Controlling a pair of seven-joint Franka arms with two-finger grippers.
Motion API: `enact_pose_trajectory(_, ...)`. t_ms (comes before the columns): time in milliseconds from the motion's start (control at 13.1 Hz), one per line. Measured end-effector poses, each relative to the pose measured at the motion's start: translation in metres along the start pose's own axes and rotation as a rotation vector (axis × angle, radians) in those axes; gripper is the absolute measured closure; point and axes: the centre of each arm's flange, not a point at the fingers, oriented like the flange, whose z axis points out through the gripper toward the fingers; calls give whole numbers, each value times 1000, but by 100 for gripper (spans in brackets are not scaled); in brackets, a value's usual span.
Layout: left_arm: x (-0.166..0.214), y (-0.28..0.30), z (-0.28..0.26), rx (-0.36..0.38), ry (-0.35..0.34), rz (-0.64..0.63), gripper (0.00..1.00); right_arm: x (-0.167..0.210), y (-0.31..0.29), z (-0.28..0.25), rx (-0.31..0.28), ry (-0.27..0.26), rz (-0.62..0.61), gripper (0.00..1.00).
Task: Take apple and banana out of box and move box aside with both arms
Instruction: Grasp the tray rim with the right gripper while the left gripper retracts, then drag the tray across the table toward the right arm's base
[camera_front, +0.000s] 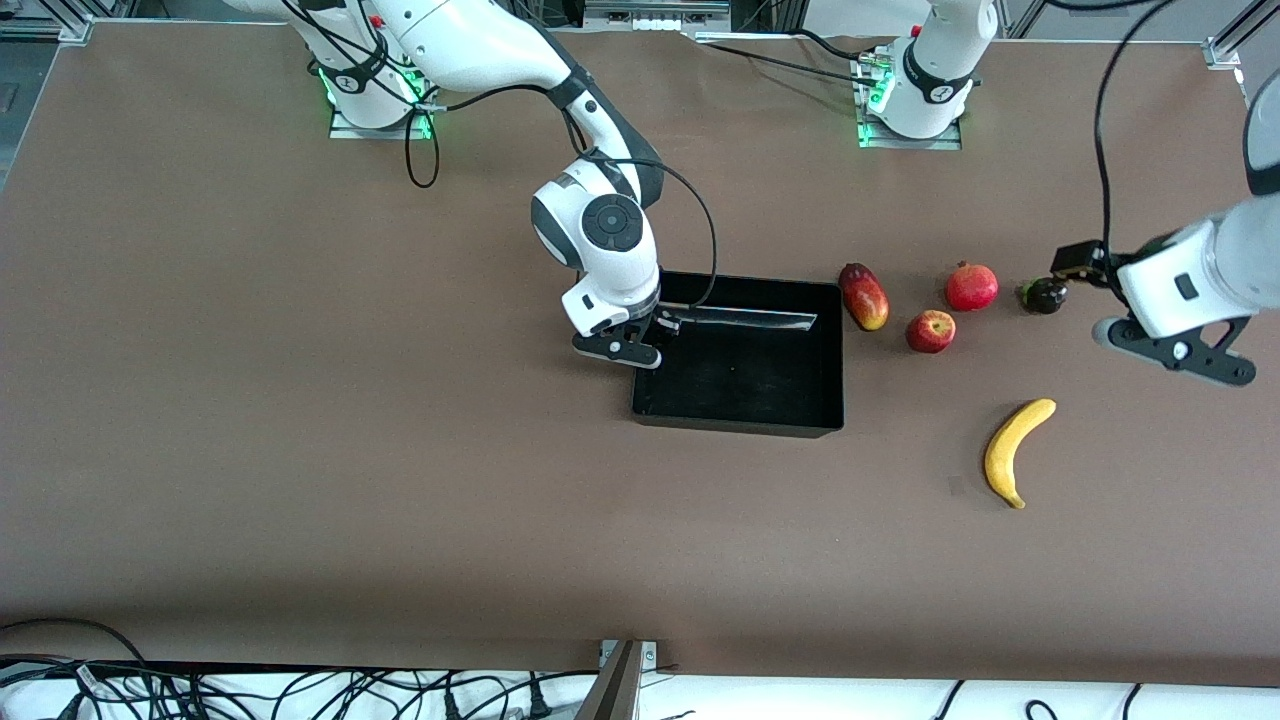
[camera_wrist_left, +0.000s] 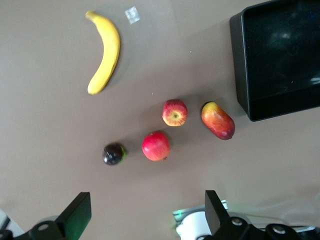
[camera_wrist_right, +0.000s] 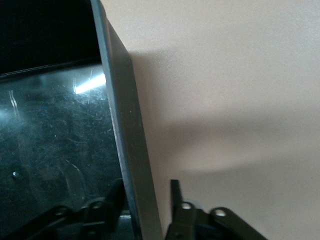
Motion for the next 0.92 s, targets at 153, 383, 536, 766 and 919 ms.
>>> enact_pose_trajectory(153, -3, -2, 0, -25, -1, -65, 0, 4, 0, -3, 3, 10, -8, 85)
enact_pose_trajectory(383, -3, -38, 12, -87, 86, -195, 0, 16, 3, -12, -4, 26, -39, 96)
enact_pose_trajectory(536, -20, -50, 15, -108, 212, -260, 0, 34, 14, -31, -35, 10, -73, 96)
enact_pose_trajectory(766, -64, -32, 14, -80, 303, -270, 0, 89, 64, -93, -82, -40, -156, 96)
enact_pose_trajectory(919, -77, -13, 5, -36, 332, -236, 0, 129, 114, -134, -97, -75, -223, 96)
